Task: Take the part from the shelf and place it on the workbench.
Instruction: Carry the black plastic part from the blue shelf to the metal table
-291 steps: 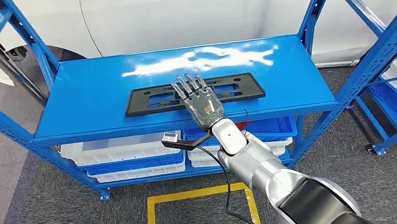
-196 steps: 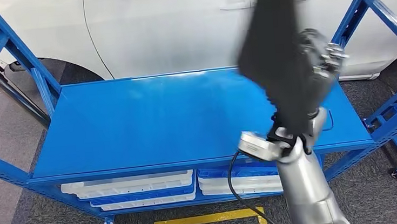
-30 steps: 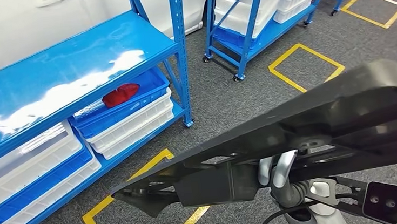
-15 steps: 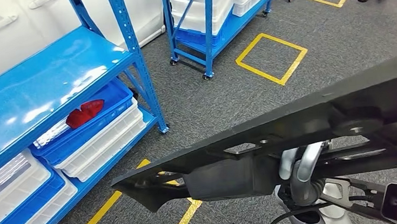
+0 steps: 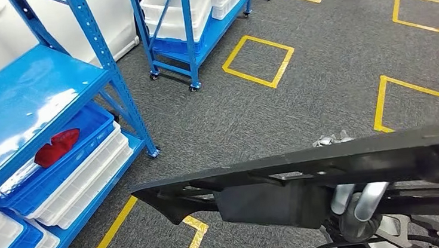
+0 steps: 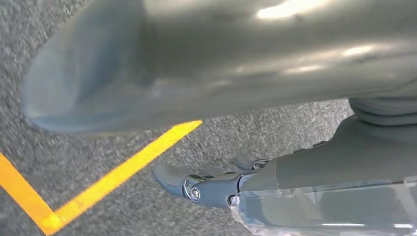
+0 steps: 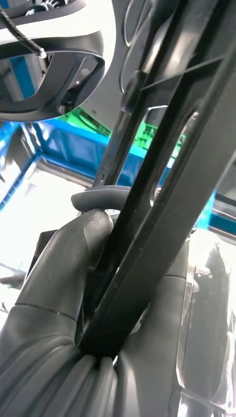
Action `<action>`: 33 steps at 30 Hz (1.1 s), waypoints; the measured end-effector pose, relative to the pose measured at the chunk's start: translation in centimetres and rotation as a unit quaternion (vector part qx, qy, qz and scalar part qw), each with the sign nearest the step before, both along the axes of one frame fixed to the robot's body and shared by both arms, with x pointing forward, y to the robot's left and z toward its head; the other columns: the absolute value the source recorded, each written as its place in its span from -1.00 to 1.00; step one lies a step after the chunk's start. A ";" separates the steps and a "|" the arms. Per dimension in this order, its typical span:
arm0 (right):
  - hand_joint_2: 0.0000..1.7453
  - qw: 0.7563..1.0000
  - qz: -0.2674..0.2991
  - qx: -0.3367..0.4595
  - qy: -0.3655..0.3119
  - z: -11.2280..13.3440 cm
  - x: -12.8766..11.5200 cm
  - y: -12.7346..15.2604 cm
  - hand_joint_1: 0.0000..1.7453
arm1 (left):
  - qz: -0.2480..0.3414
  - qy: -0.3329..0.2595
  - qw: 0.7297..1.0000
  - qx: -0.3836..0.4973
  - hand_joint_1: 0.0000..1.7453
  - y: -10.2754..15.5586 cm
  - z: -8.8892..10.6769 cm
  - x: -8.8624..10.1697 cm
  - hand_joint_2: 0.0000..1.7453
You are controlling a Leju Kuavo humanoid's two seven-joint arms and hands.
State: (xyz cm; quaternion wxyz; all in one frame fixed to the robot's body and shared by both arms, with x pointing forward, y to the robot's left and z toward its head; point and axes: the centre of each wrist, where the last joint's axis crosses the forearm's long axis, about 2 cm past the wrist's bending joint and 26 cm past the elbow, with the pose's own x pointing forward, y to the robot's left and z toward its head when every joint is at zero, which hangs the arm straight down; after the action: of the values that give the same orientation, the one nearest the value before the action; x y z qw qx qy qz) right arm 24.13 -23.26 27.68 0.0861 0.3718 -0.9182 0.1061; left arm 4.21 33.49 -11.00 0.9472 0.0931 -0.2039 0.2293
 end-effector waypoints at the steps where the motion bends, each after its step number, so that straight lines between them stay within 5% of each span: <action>1: 1.00 1.000 -0.002 -0.002 0.001 -0.1 -0.2 0.0 1.00 | 0.000 -0.001 1.000 0.000 -1.00 -0.1 0.0 0.0 -1.00; 33: 1.00 0.999 -0.042 0.016 0.003 0.3 -1.6 1.4 1.00 | -0.010 0.015 1.000 -0.024 -1.00 -2.3 -0.1 0.4 -1.00</action>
State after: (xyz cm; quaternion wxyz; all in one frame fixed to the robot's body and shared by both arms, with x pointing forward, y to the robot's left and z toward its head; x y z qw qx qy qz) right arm 22.49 -21.88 28.01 0.0871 0.3341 -0.9345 0.0868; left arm 4.65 31.14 -11.08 0.9542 0.0715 -0.1852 0.2236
